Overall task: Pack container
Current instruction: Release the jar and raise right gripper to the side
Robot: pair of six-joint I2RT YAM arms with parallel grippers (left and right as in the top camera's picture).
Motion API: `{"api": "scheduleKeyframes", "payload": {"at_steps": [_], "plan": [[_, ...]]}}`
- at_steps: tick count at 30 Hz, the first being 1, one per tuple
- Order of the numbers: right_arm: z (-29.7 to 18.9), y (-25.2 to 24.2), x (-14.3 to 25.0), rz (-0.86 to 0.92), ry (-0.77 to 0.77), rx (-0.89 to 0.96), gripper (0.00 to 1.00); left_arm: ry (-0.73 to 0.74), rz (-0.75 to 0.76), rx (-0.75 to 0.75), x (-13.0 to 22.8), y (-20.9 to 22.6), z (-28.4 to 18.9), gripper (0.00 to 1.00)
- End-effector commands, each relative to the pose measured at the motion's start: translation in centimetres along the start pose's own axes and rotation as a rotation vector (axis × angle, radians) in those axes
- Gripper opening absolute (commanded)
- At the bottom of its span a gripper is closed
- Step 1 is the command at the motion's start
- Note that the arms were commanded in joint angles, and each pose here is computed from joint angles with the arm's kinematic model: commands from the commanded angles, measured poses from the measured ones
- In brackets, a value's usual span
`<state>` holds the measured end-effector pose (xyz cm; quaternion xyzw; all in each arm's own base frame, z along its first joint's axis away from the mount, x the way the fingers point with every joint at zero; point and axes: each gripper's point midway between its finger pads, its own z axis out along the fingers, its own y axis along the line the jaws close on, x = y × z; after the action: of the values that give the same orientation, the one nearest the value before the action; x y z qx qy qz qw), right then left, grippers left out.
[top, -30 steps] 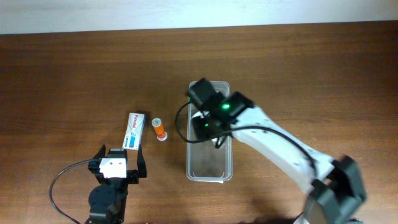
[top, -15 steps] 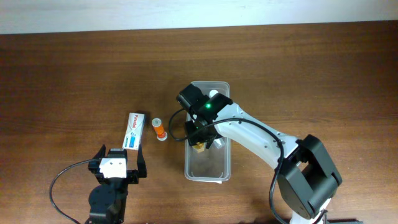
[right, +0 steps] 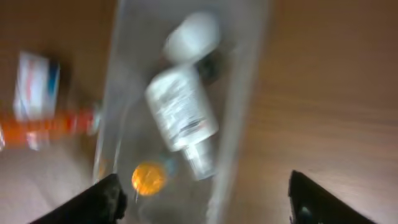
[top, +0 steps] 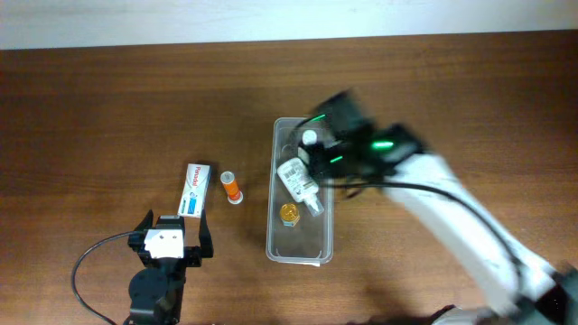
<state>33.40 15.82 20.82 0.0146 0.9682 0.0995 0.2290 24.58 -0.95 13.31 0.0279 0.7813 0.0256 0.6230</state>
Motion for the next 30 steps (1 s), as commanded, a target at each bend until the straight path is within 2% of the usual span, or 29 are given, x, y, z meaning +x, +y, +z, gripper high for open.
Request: {"api": "scheduleKeyframes", "payload": {"at_steps": [1,2,6,12,30], "plan": [[-4.4,-6.0,-2.9,0.150,-0.145,0.083,0.93,-0.005,0.014,0.003,0.0,0.0,0.0,1.00],[-5.6,-8.4,-3.4,0.212,-0.176,0.112,0.98,-0.005,0.014,0.003,0.0,0.0,0.0,0.99],[-7.5,-13.9,-3.8,0.366,-0.212,0.162,0.98,-0.005,0.014,0.003,0.0,0.0,0.0,0.99],[-7.6,-17.5,-2.9,0.495,-0.167,0.163,0.99,-0.005,0.014,0.003,0.0,0.0,0.0,0.99],[-7.2,-18.0,-2.6,0.510,-0.148,0.175,0.98,-0.009,0.014,0.007,-0.1,-0.1,0.0,0.99]]}}
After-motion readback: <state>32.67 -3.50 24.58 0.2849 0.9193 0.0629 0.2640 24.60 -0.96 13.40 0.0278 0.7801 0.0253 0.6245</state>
